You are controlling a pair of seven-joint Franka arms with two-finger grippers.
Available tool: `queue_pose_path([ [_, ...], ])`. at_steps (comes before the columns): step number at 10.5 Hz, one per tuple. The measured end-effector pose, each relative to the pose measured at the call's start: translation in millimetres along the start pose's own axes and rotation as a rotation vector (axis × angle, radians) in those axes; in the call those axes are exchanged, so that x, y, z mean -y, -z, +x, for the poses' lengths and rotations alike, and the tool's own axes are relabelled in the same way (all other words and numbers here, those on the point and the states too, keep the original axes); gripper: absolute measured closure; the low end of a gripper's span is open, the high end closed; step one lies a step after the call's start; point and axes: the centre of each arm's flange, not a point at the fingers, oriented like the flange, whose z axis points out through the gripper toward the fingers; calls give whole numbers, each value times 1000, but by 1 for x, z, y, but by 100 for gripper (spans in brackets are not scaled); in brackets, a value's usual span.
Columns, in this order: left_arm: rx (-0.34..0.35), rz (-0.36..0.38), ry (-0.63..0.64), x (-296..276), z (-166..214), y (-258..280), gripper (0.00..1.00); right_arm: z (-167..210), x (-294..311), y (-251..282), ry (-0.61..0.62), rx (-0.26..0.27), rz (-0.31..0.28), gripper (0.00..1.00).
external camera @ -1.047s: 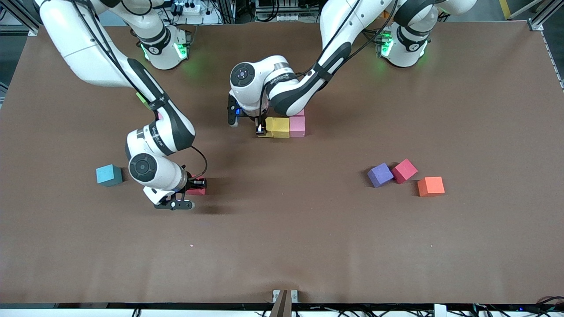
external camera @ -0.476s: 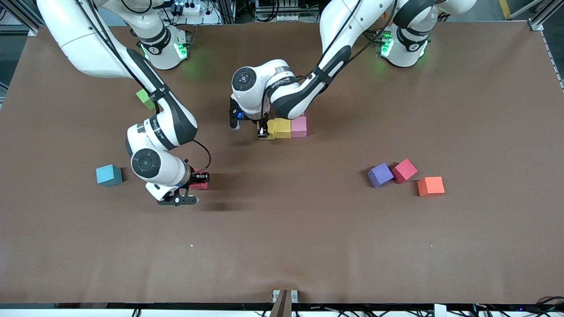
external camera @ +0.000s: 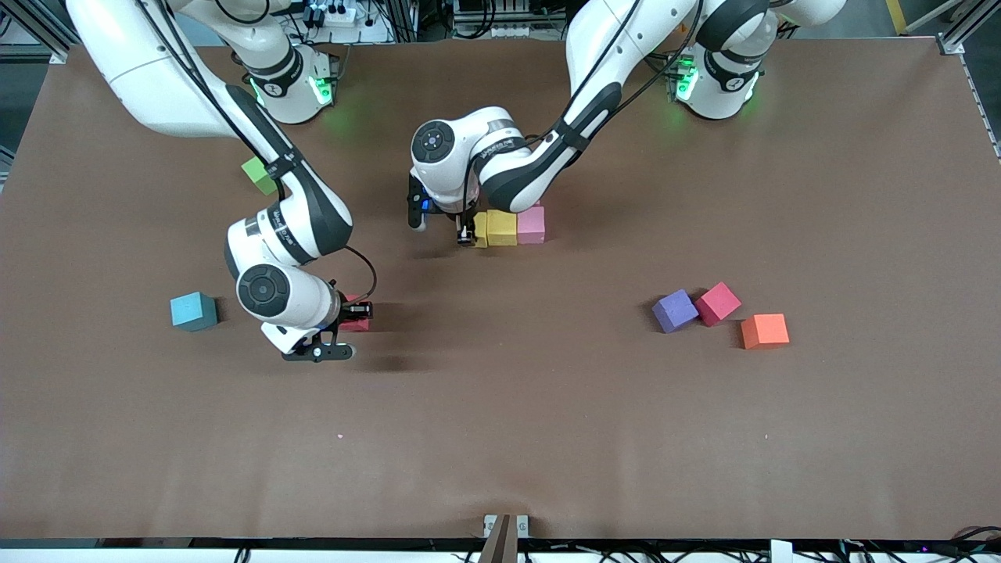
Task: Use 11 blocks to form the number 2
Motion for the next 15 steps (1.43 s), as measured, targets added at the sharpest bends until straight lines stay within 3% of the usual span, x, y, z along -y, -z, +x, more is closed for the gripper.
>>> queue_pose_path([
  [1,0,0,9,-2,1,0,10,0,0,1,0,-1,0,46],
  [2,-3,2,11,-3,3,2,0,0,0,1,0,-2,0,46],
  [5,-12,13,11,-3,6,22,0,0,1,2,1,-5,1,46],
  [9,100,8,42,-10,-26,123,0,-6,19,2,27,-7,0,46],
  [12,154,23,161,25,-96,210,0,-16,48,1,21,-13,0,46],
  [15,126,21,363,122,-206,252,0,-55,136,-12,7,-24,-5,46],
])
